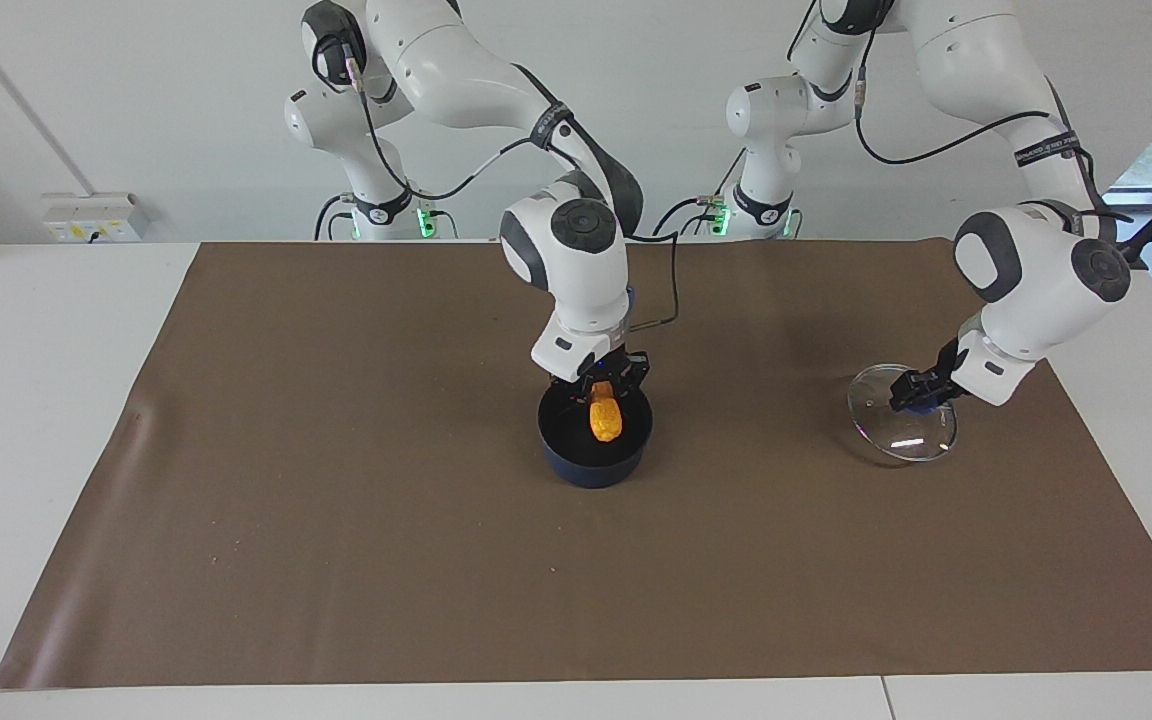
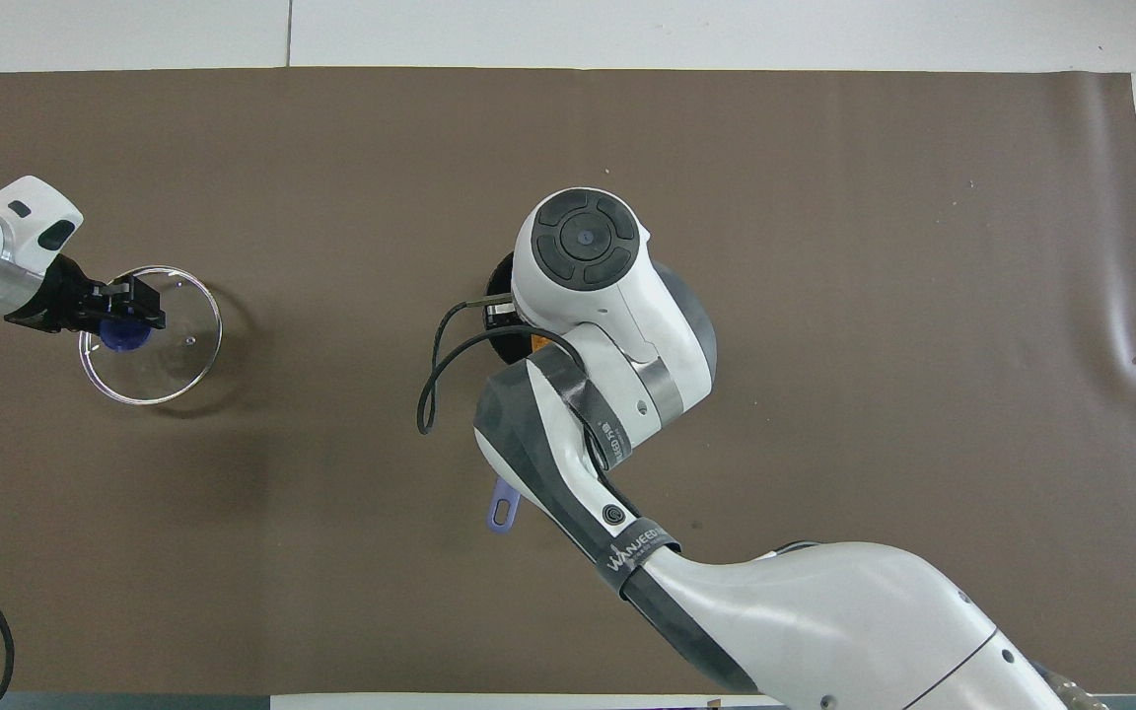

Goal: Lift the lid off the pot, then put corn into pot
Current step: 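Lower the corn into the pot and open the right gripper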

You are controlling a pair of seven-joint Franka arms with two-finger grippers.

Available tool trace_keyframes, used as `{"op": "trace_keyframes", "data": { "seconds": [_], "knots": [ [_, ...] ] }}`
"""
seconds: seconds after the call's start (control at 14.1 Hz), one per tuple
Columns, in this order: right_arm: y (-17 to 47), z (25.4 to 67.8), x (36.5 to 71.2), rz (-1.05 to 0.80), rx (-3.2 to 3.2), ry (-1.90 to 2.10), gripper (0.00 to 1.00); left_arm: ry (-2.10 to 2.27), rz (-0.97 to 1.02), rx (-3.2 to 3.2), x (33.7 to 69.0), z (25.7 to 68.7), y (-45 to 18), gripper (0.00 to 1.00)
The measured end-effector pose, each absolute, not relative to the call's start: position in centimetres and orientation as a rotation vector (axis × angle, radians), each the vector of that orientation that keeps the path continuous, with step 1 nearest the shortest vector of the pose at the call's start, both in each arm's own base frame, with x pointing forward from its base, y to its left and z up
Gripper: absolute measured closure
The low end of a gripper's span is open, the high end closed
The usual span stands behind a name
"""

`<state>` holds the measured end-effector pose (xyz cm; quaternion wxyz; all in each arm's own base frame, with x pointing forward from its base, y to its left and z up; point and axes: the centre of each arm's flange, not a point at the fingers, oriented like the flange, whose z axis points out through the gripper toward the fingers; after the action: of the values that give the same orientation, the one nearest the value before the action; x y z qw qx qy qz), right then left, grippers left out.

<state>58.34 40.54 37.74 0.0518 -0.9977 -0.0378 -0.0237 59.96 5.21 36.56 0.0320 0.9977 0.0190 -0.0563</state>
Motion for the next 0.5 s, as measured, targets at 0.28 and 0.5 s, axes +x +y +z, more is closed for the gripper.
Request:
{"op": "trace_keyframes", "data": {
  "seconds": [0.28, 0.5],
  "knots": [
    [40.4, 36.5, 58.5, -0.111, -3.023, -0.106, 0.59, -0.035, -0.168, 3.073, 59.5, 35.4, 5.2, 0.33],
    [40.3, 36.2, 58.2, -0.071, -3.042, -0.112, 0.32, -0.05, -0.14, 3.077, 59.4, 34.8, 5.2, 0.33]
  ]
}}
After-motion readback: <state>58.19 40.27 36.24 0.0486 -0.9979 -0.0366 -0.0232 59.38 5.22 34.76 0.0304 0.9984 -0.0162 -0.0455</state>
